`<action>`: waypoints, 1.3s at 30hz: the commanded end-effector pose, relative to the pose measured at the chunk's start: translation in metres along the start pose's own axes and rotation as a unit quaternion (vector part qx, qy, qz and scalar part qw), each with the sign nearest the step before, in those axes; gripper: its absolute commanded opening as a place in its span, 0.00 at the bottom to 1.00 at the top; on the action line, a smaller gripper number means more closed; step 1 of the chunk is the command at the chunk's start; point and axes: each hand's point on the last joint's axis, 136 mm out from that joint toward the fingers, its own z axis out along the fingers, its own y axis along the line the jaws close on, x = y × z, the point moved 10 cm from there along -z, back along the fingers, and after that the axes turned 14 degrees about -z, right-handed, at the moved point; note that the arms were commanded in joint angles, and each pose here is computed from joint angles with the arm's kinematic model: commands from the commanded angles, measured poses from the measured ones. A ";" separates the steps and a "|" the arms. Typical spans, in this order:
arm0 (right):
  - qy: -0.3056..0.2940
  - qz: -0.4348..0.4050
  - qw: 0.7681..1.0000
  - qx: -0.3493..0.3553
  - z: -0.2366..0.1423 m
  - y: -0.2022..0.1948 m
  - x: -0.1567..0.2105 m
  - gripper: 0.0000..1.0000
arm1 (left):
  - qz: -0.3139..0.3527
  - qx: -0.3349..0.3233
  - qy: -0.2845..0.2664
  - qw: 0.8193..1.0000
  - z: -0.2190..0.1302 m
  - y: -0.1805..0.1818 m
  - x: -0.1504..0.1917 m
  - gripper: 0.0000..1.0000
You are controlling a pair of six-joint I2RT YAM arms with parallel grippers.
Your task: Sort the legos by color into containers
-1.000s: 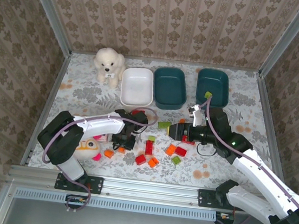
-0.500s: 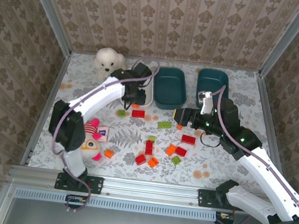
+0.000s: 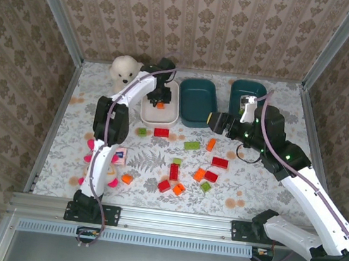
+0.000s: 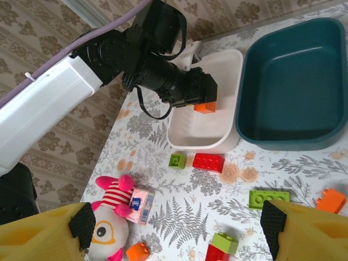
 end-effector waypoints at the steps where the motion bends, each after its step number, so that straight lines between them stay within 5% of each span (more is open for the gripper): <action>1: 0.001 0.015 1.000 0.020 -0.006 -0.004 0.003 0.83 | -0.016 0.015 0.019 1.000 0.008 0.007 -0.011 0.37; 12: 0.050 0.023 0.997 0.062 -0.002 -0.014 0.018 0.83 | -0.023 0.040 0.036 0.998 0.008 0.003 -0.009 0.61; 25: 0.088 0.005 0.992 0.086 -0.007 -0.016 0.023 0.81 | -0.043 0.143 -0.070 0.986 -0.133 0.003 -0.018 0.72; 32: 0.115 -0.012 0.987 0.112 -0.004 -0.012 0.025 0.79 | -0.062 0.195 -0.125 0.971 -0.201 0.045 0.028 0.76; 39: 0.138 -0.022 0.983 0.119 0.024 0.006 0.029 0.78 | -0.099 0.228 -0.134 0.959 -0.215 0.109 0.112 0.81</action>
